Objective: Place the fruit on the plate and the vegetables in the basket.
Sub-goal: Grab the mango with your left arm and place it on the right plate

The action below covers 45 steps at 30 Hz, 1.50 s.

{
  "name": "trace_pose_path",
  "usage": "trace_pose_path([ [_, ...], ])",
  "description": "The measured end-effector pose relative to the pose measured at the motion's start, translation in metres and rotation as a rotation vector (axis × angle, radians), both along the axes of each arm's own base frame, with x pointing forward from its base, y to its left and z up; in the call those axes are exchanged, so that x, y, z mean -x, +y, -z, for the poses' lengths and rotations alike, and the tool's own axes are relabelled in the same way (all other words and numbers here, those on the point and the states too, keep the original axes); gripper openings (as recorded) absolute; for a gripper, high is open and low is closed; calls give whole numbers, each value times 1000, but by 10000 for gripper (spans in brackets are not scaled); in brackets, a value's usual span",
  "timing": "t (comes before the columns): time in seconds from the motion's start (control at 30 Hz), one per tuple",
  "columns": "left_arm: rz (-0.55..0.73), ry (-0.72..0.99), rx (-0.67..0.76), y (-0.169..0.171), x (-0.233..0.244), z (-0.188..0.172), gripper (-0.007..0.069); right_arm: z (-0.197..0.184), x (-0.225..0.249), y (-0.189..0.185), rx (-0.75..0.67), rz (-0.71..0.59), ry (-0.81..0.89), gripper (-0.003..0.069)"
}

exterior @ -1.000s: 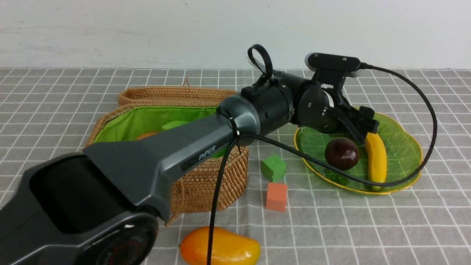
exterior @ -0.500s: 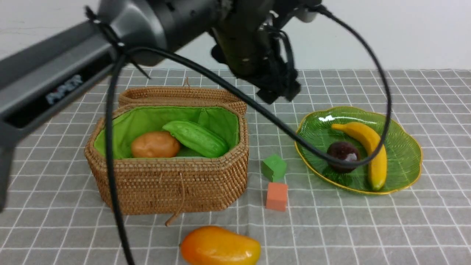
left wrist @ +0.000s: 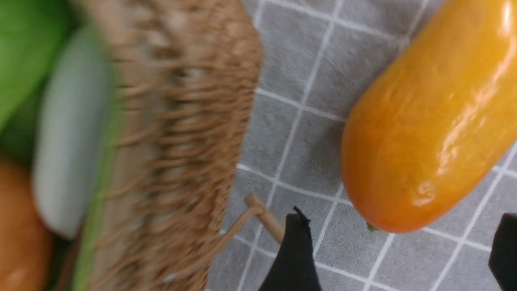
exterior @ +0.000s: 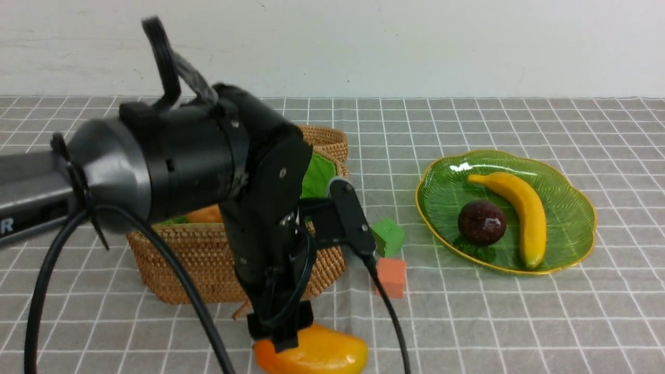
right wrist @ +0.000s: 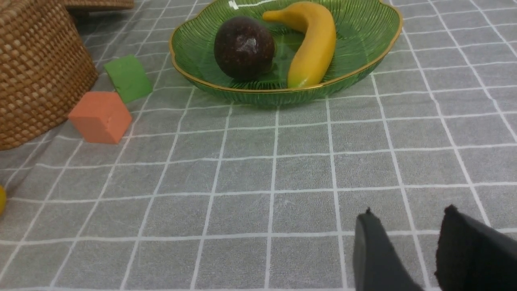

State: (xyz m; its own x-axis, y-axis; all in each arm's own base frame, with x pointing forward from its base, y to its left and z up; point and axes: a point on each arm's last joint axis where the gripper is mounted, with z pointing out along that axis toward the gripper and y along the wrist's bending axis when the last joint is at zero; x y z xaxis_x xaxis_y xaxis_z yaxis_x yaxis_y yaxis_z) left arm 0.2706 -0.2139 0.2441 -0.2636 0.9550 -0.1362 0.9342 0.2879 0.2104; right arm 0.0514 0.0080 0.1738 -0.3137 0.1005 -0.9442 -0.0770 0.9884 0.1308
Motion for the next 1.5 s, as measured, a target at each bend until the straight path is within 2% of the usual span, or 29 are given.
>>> trace_pose_path([
  [0.23, 39, -50, 54, -7, 2, 13, 604, 0, 0, 0, 0, 0, 0, 240],
  [0.43, 127, -103, 72, -27, 13, 13, 616, 0, 0, 0, 0, 0, 0, 240],
  [0.7, 157, -15, -35, -38, 8, 61, 613, 0, 0, 0, 0, 0, 0, 240],
  [0.8, 154, 26, -68, -39, 7, 75, 591, 0, 0, 0, 0, 0, 0, 240],
  [0.93, 146, 70, -109, -36, 9, 79, 499, 0, 0, 0, -1, 0, 0, 240],
  [1.1, 125, 76, -94, -42, 5, 60, 501, 0, 0, 0, -1, 0, 0, 240],
  [1.17, 115, 63, -54, -47, 2, 51, 501, 0, 0, 0, -1, 0, 0, 240],
  [1.27, 83, -7, 134, -69, -9, 19, 501, 0, 0, 0, -1, 0, 0, 240],
  [1.3, 67, -52, 243, -80, -14, 4, 501, 0, 0, 0, -1, 0, 0, 240],
  [1.33, 65, -69, 271, -82, -16, 1, 501, 0, 0, 0, -1, 0, 0, 240],
  [1.43, -39, -244, 684, -111, -35, -42, 501, 0, 0, 0, -1, 0, 0, 240],
  [1.5, -109, -322, 862, -122, -45, -58, 501, 0, 0, 0, -1, 0, 0, 240],
])
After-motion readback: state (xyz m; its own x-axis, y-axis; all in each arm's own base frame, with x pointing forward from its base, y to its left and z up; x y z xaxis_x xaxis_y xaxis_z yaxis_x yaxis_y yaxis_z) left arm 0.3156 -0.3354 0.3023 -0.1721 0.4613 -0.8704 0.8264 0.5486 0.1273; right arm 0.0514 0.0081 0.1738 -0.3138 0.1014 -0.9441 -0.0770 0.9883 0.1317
